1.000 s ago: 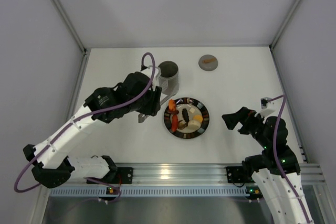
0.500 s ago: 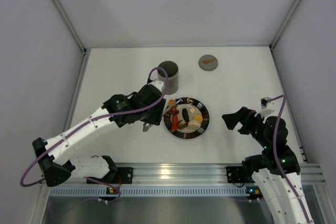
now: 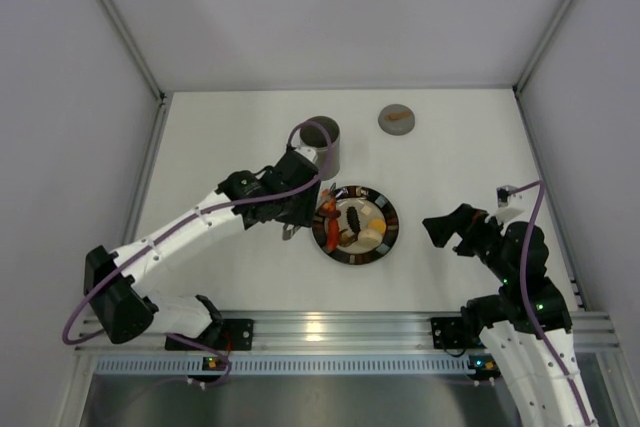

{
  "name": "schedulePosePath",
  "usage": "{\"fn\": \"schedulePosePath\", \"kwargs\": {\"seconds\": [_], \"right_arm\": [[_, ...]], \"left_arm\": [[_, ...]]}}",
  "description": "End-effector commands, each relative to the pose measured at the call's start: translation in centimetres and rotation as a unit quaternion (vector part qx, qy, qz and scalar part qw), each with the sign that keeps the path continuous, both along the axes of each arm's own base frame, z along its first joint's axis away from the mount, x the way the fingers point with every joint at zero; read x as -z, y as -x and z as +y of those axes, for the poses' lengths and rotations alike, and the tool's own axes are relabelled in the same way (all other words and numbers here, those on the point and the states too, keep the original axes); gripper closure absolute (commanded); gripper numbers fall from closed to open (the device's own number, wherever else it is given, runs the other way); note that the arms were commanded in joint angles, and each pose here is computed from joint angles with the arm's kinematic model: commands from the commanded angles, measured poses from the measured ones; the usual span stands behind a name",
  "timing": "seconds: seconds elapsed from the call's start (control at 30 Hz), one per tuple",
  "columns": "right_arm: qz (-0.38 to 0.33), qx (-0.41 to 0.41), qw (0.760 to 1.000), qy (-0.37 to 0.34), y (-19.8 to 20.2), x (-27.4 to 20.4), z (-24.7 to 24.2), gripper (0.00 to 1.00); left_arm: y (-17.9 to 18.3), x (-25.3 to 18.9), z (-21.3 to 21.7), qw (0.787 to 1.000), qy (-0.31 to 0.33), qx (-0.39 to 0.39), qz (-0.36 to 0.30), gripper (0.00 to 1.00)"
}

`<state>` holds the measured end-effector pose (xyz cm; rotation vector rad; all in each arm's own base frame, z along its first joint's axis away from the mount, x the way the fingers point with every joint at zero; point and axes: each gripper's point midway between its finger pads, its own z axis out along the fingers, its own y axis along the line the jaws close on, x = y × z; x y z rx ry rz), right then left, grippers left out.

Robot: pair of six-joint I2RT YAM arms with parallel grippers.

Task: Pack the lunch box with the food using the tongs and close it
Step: Pick up the fake food from the plate.

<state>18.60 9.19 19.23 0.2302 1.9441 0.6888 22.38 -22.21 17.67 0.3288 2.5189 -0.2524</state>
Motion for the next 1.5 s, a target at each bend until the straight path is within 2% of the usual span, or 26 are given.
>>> {"fn": "schedulePosePath", "kwargs": {"seconds": [0.0,0.9,1.13,1.47], "right_arm": [[-0.014,0.007,1.0,0.002,-0.1,-0.8,-0.3,0.01],[-0.015,0.007,1.0,-0.003,0.1,-0.5,-0.3,0.01],[-0.014,0.007,1.0,-0.003,0.2,-0.5,-0.3,0.0],[-0.017,0.007,1.0,-0.004,0.2,-0.8,-0.3,0.01]], "left_arm": [[-1.0,-0.2,-1.6,0.999,0.029,0.014,-0.013,0.44],[-1.0,2.4,-3.0,0.999,0.028,0.028,0.022,0.47],[-0.9,2.0,-3.2,0.999,0.033,0.033,0.02,0.53],[-0.8,1.3,-3.2,0.998,0.035,0.04,0.02,0.71]]}}
